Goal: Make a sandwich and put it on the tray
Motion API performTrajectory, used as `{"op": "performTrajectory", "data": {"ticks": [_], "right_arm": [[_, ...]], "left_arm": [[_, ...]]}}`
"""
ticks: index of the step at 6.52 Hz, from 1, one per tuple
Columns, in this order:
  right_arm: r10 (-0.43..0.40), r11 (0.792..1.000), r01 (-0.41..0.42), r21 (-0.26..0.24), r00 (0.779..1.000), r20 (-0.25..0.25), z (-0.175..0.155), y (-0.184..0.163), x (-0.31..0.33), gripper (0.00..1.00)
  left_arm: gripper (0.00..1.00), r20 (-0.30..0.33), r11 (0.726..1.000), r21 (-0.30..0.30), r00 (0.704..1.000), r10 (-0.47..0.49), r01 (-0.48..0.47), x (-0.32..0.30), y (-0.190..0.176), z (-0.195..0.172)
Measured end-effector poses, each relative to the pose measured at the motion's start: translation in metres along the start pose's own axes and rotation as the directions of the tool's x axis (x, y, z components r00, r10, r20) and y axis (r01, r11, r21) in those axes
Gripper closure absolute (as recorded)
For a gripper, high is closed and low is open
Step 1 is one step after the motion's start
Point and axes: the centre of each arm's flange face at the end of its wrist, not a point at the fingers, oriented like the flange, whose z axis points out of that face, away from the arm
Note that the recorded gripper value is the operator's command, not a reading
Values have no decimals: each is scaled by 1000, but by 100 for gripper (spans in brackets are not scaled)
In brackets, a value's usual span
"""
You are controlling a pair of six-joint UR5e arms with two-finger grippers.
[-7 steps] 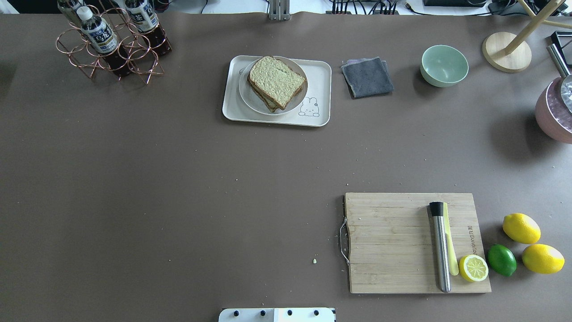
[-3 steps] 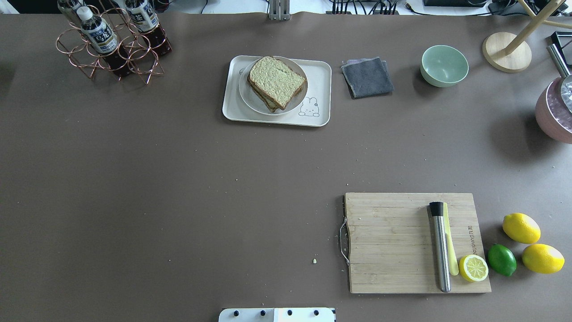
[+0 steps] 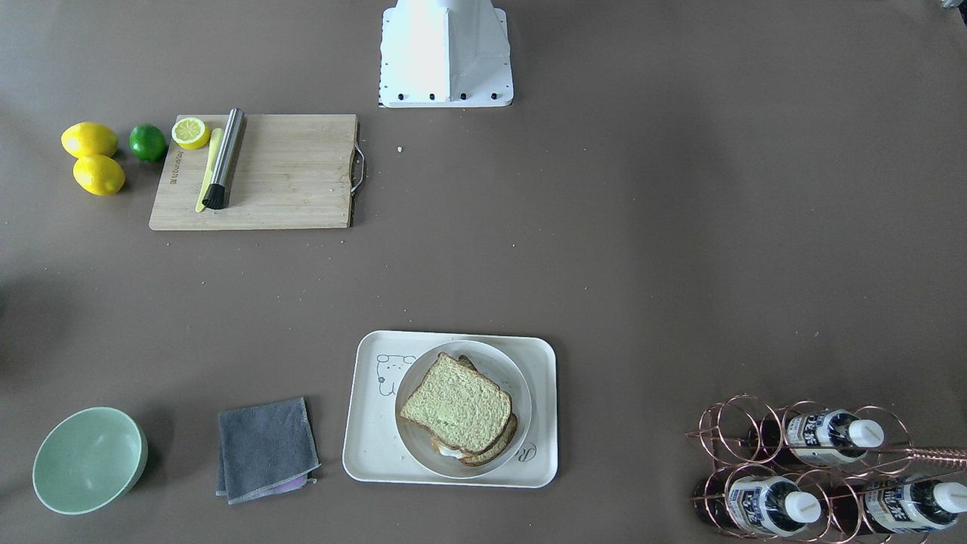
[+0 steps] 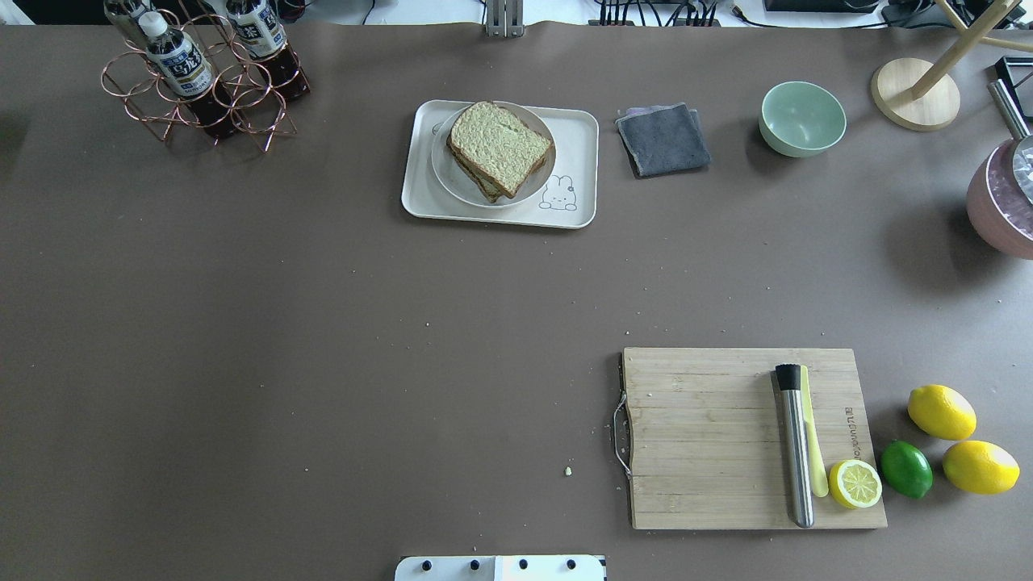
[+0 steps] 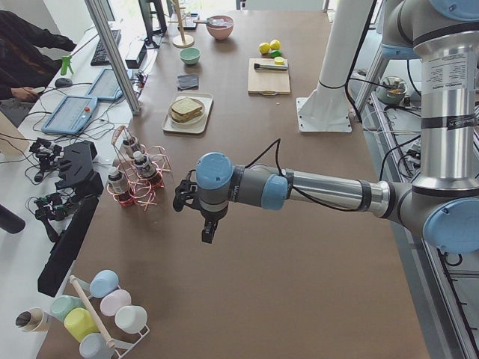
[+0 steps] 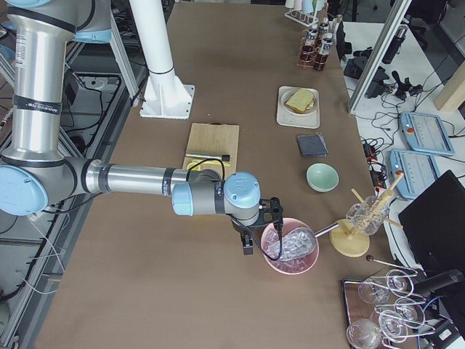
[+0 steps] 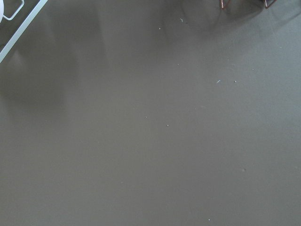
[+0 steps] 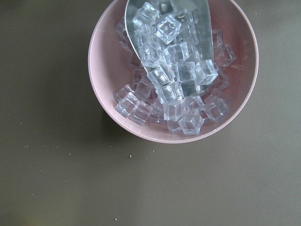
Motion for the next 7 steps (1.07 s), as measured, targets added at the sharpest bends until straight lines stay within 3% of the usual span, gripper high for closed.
{"op": "performTrajectory", "data": {"ticks": [7], "right_arm": [[-8, 1000, 8, 16, 1000, 1, -7, -9, -7, 1]], "left_arm": [[2, -1, 1000, 13, 1000, 18, -18, 6, -9, -5]]}}
